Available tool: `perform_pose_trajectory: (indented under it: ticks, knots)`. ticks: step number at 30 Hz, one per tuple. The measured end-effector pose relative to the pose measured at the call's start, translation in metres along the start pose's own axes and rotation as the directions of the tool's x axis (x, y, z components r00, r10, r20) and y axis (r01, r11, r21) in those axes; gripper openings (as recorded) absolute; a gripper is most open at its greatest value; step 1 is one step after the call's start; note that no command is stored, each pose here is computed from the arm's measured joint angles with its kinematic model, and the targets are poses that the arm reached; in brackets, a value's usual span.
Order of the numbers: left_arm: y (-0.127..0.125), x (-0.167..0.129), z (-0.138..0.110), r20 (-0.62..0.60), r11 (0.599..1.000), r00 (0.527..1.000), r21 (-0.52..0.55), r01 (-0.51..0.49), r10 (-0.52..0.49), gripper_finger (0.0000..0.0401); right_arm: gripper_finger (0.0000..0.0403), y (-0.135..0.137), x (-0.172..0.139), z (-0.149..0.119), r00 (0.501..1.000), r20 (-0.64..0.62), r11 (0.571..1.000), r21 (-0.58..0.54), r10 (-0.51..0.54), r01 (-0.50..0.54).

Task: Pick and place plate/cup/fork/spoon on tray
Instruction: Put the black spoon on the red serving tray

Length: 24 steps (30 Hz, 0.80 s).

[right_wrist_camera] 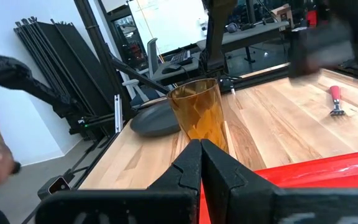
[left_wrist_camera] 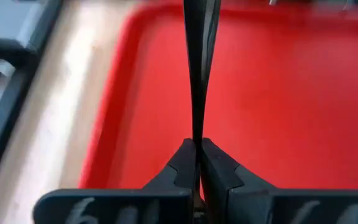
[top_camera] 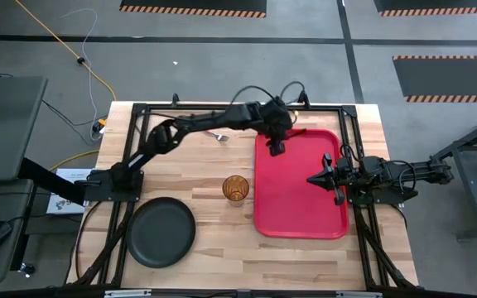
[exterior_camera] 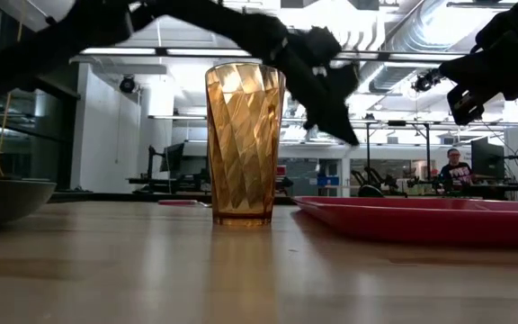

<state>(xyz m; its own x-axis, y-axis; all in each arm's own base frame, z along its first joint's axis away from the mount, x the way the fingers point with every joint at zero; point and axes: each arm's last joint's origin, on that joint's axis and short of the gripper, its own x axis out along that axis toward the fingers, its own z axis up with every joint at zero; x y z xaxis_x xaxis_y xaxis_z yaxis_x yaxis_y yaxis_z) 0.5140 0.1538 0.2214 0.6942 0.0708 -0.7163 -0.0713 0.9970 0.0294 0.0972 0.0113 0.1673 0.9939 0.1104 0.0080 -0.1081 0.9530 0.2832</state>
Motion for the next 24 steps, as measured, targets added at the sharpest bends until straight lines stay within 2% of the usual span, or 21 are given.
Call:
perform_pose_trajectory:
  ticks: [4,9,16,20,24]
  knots:
    - [-0.002,0.031,-0.016,-0.027,0.998,1.0,0.065,0.015,-0.013,0.0,0.0,0.0,0.0,0.0,1.0,0.0,1.0,0.0,0.0,0.0]
    - [-0.012,0.051,-0.019,0.019,0.993,1.0,0.117,0.017,-0.019,0.0,0.0,0.0,0.0,0.0,1.0,0.0,1.0,0.0,0.0,0.0]
    - [-0.018,0.072,-0.03,-0.009,0.972,0.997,0.221,-0.075,0.079,0.0001,0.0,0.0,0.0,0.0,1.0,0.0,1.0,0.0,0.0,0.0]
    - [-0.017,0.083,-0.039,-0.03,0.966,0.991,0.229,-0.121,0.131,0.0007,0.0,0.0,0.0,0.0,1.0,0.001,1.0,0.0,0.0,0.0]
    - [-0.017,0.086,-0.041,-0.041,0.966,0.99,0.229,-0.122,0.135,0.0011,0.0,0.0,0.0,0.0,1.0,0.0,1.0,0.0,0.0,0.0]
